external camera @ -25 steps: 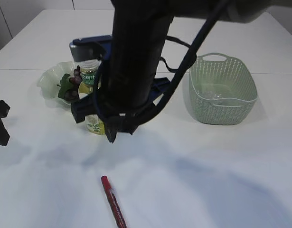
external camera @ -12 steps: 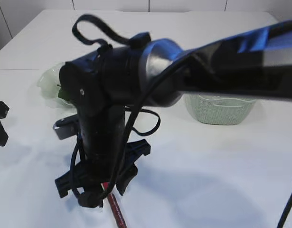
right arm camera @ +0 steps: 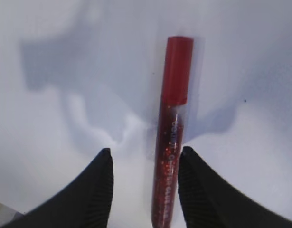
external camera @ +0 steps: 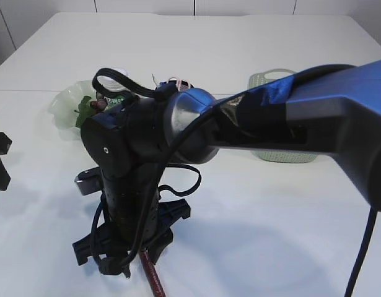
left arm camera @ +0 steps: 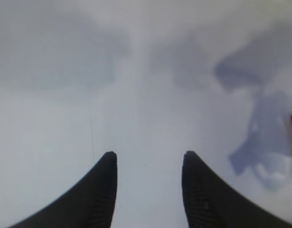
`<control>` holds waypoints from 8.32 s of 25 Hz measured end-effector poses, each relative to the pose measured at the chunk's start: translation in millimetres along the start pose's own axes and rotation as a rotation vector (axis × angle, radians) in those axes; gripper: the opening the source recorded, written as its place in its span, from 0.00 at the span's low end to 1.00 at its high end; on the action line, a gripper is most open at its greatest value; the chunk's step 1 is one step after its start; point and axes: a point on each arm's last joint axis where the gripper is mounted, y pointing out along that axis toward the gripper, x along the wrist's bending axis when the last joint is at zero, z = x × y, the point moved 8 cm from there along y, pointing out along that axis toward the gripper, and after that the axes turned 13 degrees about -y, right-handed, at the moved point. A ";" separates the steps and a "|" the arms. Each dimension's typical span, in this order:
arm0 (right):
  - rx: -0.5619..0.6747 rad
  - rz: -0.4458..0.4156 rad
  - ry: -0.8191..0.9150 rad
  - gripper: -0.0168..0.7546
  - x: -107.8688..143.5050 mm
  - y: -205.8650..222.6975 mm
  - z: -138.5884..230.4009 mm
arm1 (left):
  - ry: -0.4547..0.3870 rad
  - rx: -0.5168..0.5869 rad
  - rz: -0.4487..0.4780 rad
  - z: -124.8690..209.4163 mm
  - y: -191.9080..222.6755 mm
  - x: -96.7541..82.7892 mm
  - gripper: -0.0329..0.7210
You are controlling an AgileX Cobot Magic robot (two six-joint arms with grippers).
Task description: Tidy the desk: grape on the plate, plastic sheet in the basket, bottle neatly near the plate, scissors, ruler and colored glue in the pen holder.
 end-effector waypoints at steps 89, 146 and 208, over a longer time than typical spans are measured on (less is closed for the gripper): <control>-1.390 -0.113 -0.353 0.47 -270.8 -142.0 -139.1 | 0.000 0.000 0.000 0.0 0.0 0.1 0.45; -0.855 0.437 0.288 0.52 -128.2 -285.5 333.3 | 0.153 -0.529 0.167 111.2 -204.3 9.3 0.59; -0.936 0.535 0.307 0.52 -120.5 -182.6 387.7 | 0.128 -0.847 0.108 192.1 -150.3 79.3 0.56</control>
